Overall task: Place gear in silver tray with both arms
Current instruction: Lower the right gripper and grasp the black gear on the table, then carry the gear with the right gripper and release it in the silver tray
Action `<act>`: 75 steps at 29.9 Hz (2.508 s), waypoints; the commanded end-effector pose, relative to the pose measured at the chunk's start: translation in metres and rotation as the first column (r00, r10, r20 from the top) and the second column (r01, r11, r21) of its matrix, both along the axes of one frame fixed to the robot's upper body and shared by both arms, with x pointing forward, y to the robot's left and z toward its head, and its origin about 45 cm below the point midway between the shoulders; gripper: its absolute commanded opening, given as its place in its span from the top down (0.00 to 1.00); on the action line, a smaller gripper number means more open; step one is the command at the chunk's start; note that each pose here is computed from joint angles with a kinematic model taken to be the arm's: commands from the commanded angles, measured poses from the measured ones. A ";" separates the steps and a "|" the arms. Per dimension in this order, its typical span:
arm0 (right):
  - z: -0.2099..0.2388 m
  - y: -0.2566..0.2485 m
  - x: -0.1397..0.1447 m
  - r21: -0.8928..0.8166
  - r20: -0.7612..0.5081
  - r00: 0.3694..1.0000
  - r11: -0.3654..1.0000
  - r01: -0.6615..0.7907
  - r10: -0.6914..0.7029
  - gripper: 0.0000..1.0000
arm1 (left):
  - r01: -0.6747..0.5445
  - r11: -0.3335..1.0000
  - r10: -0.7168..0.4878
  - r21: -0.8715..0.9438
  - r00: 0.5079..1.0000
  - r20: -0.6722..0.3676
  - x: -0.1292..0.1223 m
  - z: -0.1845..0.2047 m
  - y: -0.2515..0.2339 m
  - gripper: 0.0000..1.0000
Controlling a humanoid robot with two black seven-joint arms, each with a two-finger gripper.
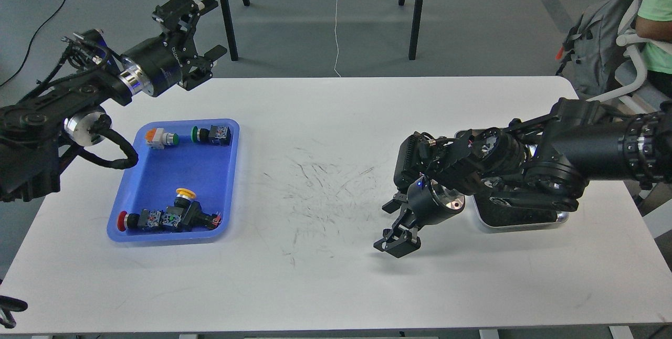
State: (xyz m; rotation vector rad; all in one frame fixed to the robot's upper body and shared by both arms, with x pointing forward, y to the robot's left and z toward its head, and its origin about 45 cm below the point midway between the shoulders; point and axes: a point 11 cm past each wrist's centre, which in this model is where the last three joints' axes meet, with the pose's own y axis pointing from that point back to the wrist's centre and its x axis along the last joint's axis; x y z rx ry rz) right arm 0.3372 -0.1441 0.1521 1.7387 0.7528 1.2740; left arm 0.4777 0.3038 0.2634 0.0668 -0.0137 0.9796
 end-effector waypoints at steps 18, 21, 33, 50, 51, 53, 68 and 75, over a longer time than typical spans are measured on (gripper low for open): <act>-0.009 -0.009 0.000 -0.057 0.016 0.999 0.998 -0.041 0.042 0.42 | -0.006 1.000 0.006 0.000 1.000 -0.008 -0.001 -0.004 0.001 0.00; -0.010 -0.010 -0.001 -0.057 0.013 0.999 0.998 -0.040 0.041 0.46 | -0.007 1.000 0.007 0.001 1.000 -0.008 -0.001 -0.004 0.002 0.00; -0.012 -0.010 0.000 -0.045 0.021 0.999 0.998 -0.036 0.037 0.66 | -0.012 1.000 0.012 0.002 1.000 -0.020 -0.004 -0.010 0.005 0.00; -0.008 -0.005 0.007 -0.027 0.047 0.998 0.999 -0.039 0.040 0.98 | -0.017 1.000 0.017 0.006 1.000 -0.023 -0.005 -0.012 0.008 0.00; -0.006 -0.005 0.010 -0.026 0.054 0.998 0.999 -0.034 0.035 0.98 | -0.017 1.000 0.017 0.006 1.000 -0.023 -0.005 -0.012 0.008 0.00; -0.004 -0.007 0.012 -0.018 0.059 0.998 1.000 -0.022 0.023 0.98 | -0.016 1.000 0.016 0.005 1.000 -0.023 -0.005 -0.012 0.007 0.00; 0.053 -0.072 0.059 0.140 0.144 0.951 0.957 0.254 -0.273 0.98 | -0.002 1.000 0.002 0.009 0.999 -0.033 -0.006 -0.017 0.001 0.00; 0.082 -0.136 0.070 0.267 0.077 0.827 0.811 0.521 -0.557 0.98 | -0.001 1.000 0.001 0.009 0.999 -0.045 -0.008 -0.023 0.000 0.00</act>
